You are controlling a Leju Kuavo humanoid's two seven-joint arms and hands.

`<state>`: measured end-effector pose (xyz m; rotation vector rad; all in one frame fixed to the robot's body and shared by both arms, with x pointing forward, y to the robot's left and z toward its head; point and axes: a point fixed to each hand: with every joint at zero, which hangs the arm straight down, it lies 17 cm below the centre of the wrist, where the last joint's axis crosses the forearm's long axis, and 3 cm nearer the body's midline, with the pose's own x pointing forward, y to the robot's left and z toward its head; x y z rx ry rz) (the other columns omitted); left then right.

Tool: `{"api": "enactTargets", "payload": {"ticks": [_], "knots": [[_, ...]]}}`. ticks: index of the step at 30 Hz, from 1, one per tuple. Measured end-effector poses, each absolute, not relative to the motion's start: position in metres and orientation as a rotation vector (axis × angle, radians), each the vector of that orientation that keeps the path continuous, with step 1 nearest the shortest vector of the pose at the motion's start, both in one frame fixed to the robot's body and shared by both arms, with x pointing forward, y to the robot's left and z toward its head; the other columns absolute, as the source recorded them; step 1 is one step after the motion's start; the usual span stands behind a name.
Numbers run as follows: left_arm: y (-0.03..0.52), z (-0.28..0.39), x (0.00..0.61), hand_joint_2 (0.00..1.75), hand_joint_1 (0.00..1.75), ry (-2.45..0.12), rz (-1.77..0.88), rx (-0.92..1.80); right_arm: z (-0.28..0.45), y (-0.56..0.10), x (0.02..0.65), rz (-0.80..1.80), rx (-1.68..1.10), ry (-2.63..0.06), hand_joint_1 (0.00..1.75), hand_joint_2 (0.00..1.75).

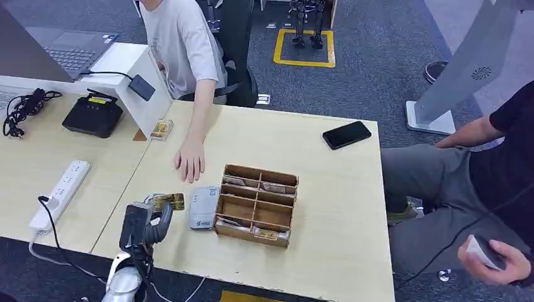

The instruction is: Pass the card to the sensor for recognition and then transmit it.

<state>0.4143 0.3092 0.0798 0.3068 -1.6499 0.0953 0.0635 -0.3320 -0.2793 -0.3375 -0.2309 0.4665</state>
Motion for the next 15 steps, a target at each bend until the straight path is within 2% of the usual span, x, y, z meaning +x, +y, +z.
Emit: {"api": "enactTargets", "payload": {"ticks": [9, 15], "knots": [[0.359, 0.175, 0.449, 1.75, 1.75, -1.86, 0.393, 0.257, -0.279, -0.333, 0.064, 0.498, -0.347, -0.23, 0.0, 1.75], [0.369, 0.224, 0.461, 1.75, 1.75, -1.987, 0.361, 0.313, -0.279, -0.332, 0.065, 0.515, -0.344, -0.233, 0.0, 1.75]]}}
